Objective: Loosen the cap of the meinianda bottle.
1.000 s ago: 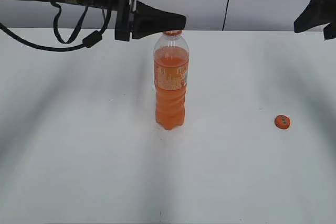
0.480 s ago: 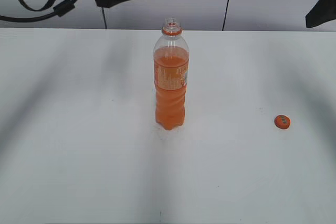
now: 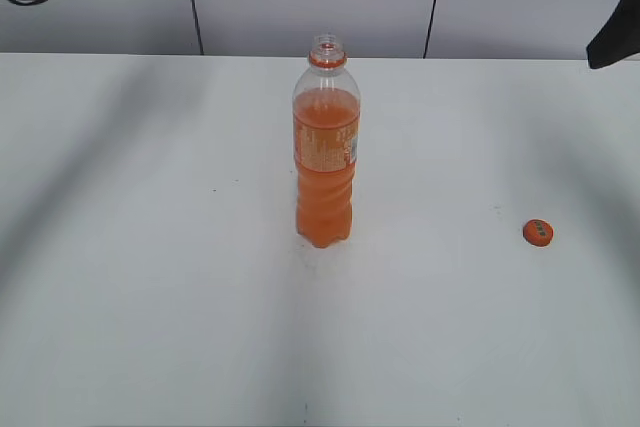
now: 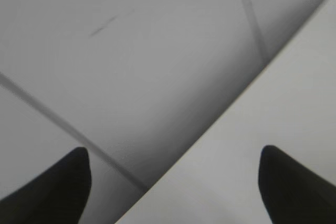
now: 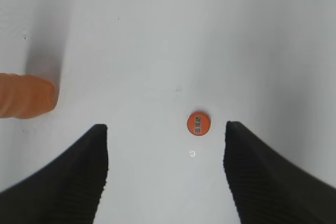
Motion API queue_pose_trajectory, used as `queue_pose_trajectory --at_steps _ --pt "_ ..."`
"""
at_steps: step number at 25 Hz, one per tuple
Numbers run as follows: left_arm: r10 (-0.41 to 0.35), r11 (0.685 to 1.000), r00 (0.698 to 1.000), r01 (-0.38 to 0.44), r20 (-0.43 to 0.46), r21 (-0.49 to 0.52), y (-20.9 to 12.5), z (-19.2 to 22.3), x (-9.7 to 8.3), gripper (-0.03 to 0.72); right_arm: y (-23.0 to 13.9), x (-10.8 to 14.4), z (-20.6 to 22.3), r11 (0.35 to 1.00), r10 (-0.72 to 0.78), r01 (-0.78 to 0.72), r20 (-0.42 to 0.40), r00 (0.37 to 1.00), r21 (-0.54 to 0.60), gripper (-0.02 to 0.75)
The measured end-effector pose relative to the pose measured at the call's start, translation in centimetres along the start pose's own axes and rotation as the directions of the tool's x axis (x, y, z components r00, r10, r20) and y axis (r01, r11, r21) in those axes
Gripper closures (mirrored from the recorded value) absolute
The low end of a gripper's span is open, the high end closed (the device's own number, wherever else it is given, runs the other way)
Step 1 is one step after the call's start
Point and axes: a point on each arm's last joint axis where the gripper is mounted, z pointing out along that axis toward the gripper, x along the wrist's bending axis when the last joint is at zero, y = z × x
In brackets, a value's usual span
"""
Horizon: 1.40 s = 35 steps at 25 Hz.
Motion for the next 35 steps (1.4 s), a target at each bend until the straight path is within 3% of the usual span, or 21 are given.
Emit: queue_pose_trajectory --at_steps 3,7,12,17,19,23,24,30,33,35 --pt "-0.223 0.970 0.958 0.236 -0.181 0.052 -1.1 -0.2 1.6 0.097 -0.2 0.0 0.0 1.000 0.000 0.000 -0.005 1.000 0.019 0.223" --pt "-0.389 0.913 0.903 0.404 -0.186 0.054 -1.5 -0.1 1.3 0.097 -0.3 0.1 -0.2 0.999 -0.006 0.007 -0.009 1.000 0.045 0.223" --pt "-0.480 0.870 0.864 0.491 -0.151 0.049 -1.1 -0.1 0.3 0.097 0.2 0.2 -1.3 0.997 -0.045 0.044 0.014 0.999 0.067 0.223" --pt "-0.517 0.842 0.835 0.535 -0.188 0.061 -1.4 -0.1 0.3 0.097 1.2 0.4 -2.8 0.996 -0.074 0.073 0.026 0.997 0.051 0.223" --pt "-0.586 0.790 0.783 0.609 -0.208 0.065 -1.6 -0.2 0.4 0.097 1.5 0.5 -3.3 0.996 -0.079 0.078 0.027 0.996 0.040 0.223" --pt "-0.726 0.639 0.633 0.765 -0.268 0.078 -2.4 -0.3 0.5 0.097 2.0 0.7 -3.8 0.996 -0.085 0.084 0.030 0.996 0.019 0.223" --pt "-0.731 0.626 0.621 0.775 -0.282 0.085 -2.6 -0.3 0.5 0.097 2.0 0.7 -3.8 0.996 -0.085 0.085 0.030 0.996 0.017 0.223" --pt "-0.643 0.689 0.711 0.699 -0.284 0.191 -3.2 -0.5 0.1 0.097 2.0 0.7 -3.8 0.996 -0.086 0.085 0.031 0.996 0.018 0.223" --pt "-0.588 0.699 0.759 0.650 -0.278 0.298 -3.9 -0.7 -0.3 0.097 2.0 0.7 -3.8 0.996 -0.086 0.085 0.031 0.996 0.018 0.223" --pt "-0.574 0.680 0.774 0.633 -0.268 0.370 -4.4 -1.0 -0.8 0.097 2.0 0.7 -3.8 0.996 -0.086 0.085 0.031 0.996 0.018 0.223"
